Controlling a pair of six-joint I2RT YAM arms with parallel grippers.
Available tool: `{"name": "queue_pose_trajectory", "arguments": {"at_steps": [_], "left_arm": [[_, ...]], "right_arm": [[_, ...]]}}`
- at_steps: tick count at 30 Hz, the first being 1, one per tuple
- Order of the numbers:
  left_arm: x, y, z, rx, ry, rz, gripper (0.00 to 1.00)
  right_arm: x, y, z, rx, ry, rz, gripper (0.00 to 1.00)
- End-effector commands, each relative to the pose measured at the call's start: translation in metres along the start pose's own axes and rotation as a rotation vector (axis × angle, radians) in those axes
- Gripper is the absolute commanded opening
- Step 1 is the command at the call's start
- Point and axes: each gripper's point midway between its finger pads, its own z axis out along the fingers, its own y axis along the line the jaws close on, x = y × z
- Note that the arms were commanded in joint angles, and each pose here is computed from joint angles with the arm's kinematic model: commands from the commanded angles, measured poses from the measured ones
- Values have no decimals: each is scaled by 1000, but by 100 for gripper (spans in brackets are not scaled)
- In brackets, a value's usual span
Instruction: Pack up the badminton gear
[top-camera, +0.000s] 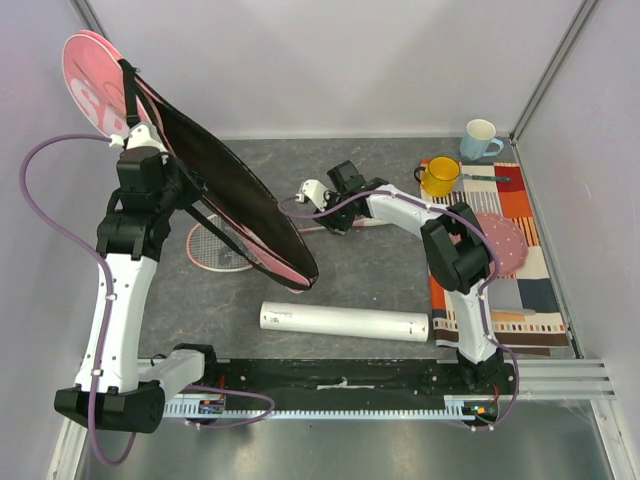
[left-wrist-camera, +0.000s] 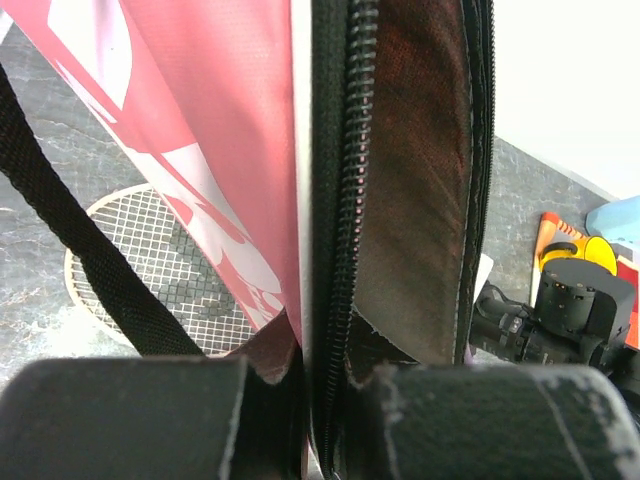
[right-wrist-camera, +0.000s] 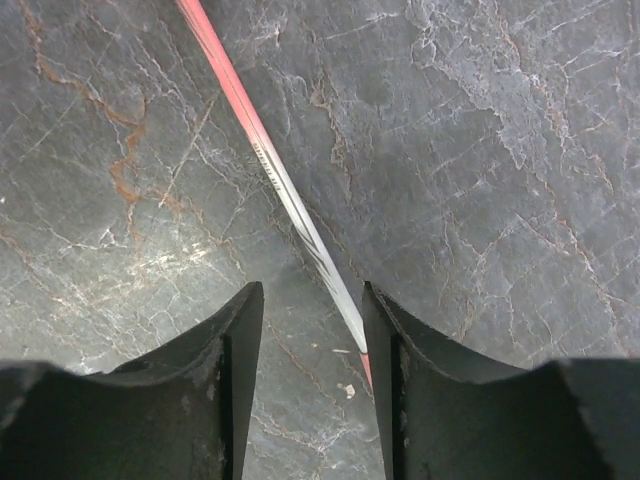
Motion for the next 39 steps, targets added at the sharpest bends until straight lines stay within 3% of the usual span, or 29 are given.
{"name": "queue_pose_trajectory", "arguments": {"at_steps": [1,8,15,24,32,39], "left_arm": [[-34,-12,-15,49,-142,37,2],[-36,-15,-16,65,-146,31,2],[-38,-16,-20,71,-154,35,2],[-40,-12,-24,53,-172,34,2],[-49,-12,-24,37,-203,29,2],[-57,-23,-18,65,-200,2,2]], "right_arm": [[-13,-6,4,-6,-13,-43,50],[2,7,20,-67,30,-108,38],[15,12,31,-61,122,-215,32],[14,0,38,-44,156,-348,0],[-31,-51,-2,259,126,-321,0],[-61,-68,-55,391,44,-253,0]]}}
